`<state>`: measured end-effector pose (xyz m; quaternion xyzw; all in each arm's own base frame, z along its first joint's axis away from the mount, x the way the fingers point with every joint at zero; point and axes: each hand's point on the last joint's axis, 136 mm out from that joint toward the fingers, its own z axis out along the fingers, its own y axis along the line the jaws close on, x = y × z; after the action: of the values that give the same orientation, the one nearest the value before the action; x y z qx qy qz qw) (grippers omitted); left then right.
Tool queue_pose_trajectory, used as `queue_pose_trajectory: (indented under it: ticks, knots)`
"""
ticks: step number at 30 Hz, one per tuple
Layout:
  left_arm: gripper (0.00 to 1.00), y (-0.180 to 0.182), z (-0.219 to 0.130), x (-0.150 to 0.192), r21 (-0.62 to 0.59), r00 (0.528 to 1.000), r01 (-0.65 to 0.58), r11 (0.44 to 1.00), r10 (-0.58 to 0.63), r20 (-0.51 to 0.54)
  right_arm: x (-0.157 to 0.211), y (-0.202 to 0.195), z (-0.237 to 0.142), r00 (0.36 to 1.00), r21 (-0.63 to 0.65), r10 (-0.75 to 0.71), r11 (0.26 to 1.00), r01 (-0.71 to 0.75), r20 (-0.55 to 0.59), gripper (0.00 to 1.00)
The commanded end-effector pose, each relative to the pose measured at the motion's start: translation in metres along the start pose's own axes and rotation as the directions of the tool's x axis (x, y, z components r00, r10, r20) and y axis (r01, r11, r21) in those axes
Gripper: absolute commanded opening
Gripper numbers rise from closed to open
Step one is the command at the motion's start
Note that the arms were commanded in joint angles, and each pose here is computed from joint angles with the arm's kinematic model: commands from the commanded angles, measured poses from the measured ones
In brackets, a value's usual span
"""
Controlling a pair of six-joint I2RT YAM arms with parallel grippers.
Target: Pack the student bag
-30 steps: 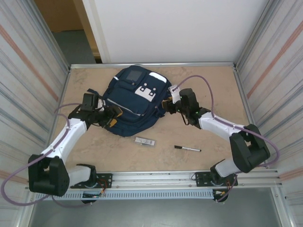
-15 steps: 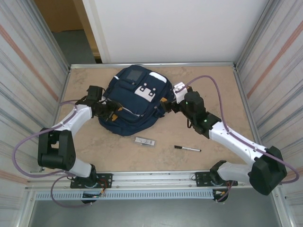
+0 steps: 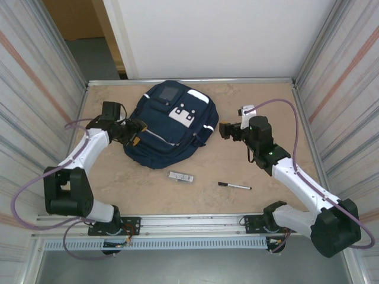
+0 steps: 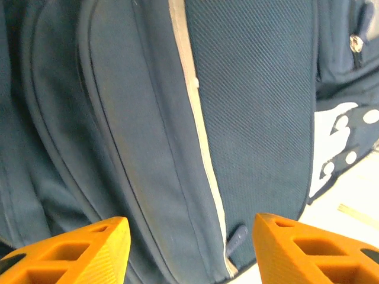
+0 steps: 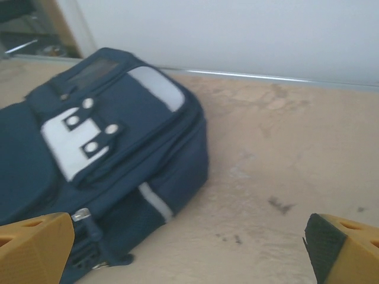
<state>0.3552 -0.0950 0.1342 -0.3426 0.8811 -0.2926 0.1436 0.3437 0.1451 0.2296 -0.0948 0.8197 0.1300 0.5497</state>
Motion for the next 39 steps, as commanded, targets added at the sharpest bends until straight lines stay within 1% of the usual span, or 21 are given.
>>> queue_pose_trajectory:
  ticks: [1, 5, 8, 11, 13, 15, 16, 17, 19, 20, 22, 23, 25, 27, 28, 30, 32, 33, 35, 36, 39]
  knots:
    - [0.56, 0.004, 0.017, -0.002, -0.018, 0.999, -0.035, 0.999, 0.034, -0.035, 0.001, 0.020, 0.000, 1.000, -0.101, -0.005, 0.995, 0.003, -0.014, 1.00]
    - [0.57, 0.002, 0.036, 0.001, 0.013, 0.996, 0.000, 1.000, 0.001, -0.091, 0.008, 0.034, 0.001, 0.998, -0.153, -0.035, 0.988, 0.028, -0.049, 1.00]
    - [0.59, 0.007, 0.044, 0.001, -0.006, 0.995, 0.011, 1.000, -0.011, -0.098, 0.019, 0.050, 0.006, 0.993, -0.214, -0.091, 0.974, 0.072, -0.080, 0.99]
    - [0.58, 0.015, 0.048, 0.001, -0.015, 0.996, 0.036, 0.999, -0.038, -0.083, 0.029, 0.061, 0.012, 0.981, -0.251, -0.137, 0.963, 0.100, -0.134, 0.95]
    - [0.49, 0.010, 0.046, -0.002, 0.006, 0.997, 0.043, 0.999, -0.043, -0.071, 0.038, 0.069, 0.017, 0.975, -0.278, -0.171, 0.952, 0.126, -0.142, 0.93]
    - [0.41, 0.001, 0.040, -0.003, 0.041, 0.997, 0.043, 0.998, -0.040, -0.069, 0.046, 0.082, 0.023, 0.967, -0.341, -0.208, 0.928, 0.147, -0.148, 0.91]
    - [0.28, -0.006, 0.036, -0.002, 0.075, 0.997, 0.043, 0.996, -0.038, -0.061, 0.049, 0.091, 0.025, 0.961, -0.382, -0.233, 0.910, 0.161, -0.149, 0.90]
    - [0.17, -0.014, 0.031, -0.002, 0.112, 0.998, 0.042, 0.993, -0.037, -0.045, 0.052, 0.099, 0.025, 0.955, -0.431, -0.255, 0.886, 0.169, -0.150, 0.89]
    - [0.00, -0.029, 0.017, 0.002, 0.171, 1.000, 0.021, 0.985, -0.019, -0.013, 0.053, 0.115, 0.022, 0.945, -0.528, -0.299, 0.828, 0.189, -0.131, 0.89]
    - [0.00, -0.035, 0.011, 0.007, 0.183, 1.000, 0.004, 0.983, -0.003, -0.008, 0.052, 0.119, 0.020, 0.943, -0.553, -0.315, 0.808, 0.206, -0.109, 0.90]
    - [0.00, -0.043, 0.002, 0.019, 0.189, 0.999, -0.031, 0.981, 0.036, -0.019, 0.052, 0.129, 0.019, 0.924, -0.615, -0.381, 0.735, 0.284, -0.030, 0.94]
    - [0.00, -0.043, 0.000, 0.025, 0.183, 0.999, -0.028, 0.983, 0.036, -0.039, 0.054, 0.131, 0.021, 0.910, -0.630, -0.414, 0.707, 0.320, -0.003, 0.95]
    - [0.00, -0.039, -0.001, 0.038, 0.166, 0.996, 0.011, 0.986, 0.004, -0.090, 0.064, 0.135, 0.026, 0.865, -0.670, -0.499, 0.624, 0.402, 0.054, 0.97]
    - [0.00, -0.040, -0.002, 0.045, 0.179, 0.993, 0.032, 0.983, -0.010, -0.121, 0.074, 0.138, 0.033, 0.837, -0.699, -0.539, 0.563, 0.441, 0.094, 0.97]
    - [0.00, -0.042, -0.004, 0.047, 0.188, 0.991, 0.036, 0.982, -0.011, -0.132, 0.079, 0.137, 0.038, 0.826, -0.700, -0.551, 0.545, 0.462, 0.116, 0.97]
    - [0.00, -0.043, -0.007, 0.050, 0.193, 0.990, 0.036, 0.981, -0.009, -0.141, 0.085, 0.135, 0.048, 0.810, -0.690, -0.568, 0.529, 0.493, 0.143, 0.95]
    - [0.00, -0.043, -0.010, 0.050, 0.191, 0.991, 0.040, 0.981, -0.014, -0.136, 0.087, 0.132, 0.056, 0.817, -0.695, -0.563, 0.538, 0.477, 0.124, 0.92]
    - [0.00, -0.044, -0.011, 0.050, 0.193, 0.991, 0.044, 0.980, -0.018, -0.135, 0.090, 0.131, 0.055, 0.824, -0.712, -0.554, 0.530, 0.461, 0.120, 0.91]
    - [0.00, -0.047, -0.013, 0.052, 0.204, 0.989, 0.049, 0.978, -0.019, -0.147, 0.094, 0.133, 0.052, 0.832, -0.729, -0.536, 0.512, 0.454, 0.142, 0.91]
    - [0.00, -0.048, -0.013, 0.054, 0.209, 0.987, 0.052, 0.977, -0.018, -0.160, 0.097, 0.132, 0.054, 0.833, -0.725, -0.534, 0.515, 0.457, 0.146, 0.90]
    - [0.00, -0.047, -0.015, 0.063, 0.204, 0.981, 0.080, 0.976, -0.041, -0.192, 0.102, 0.132, 0.061, 0.822, -0.716, -0.549, 0.512, 0.475, 0.153, 0.82]
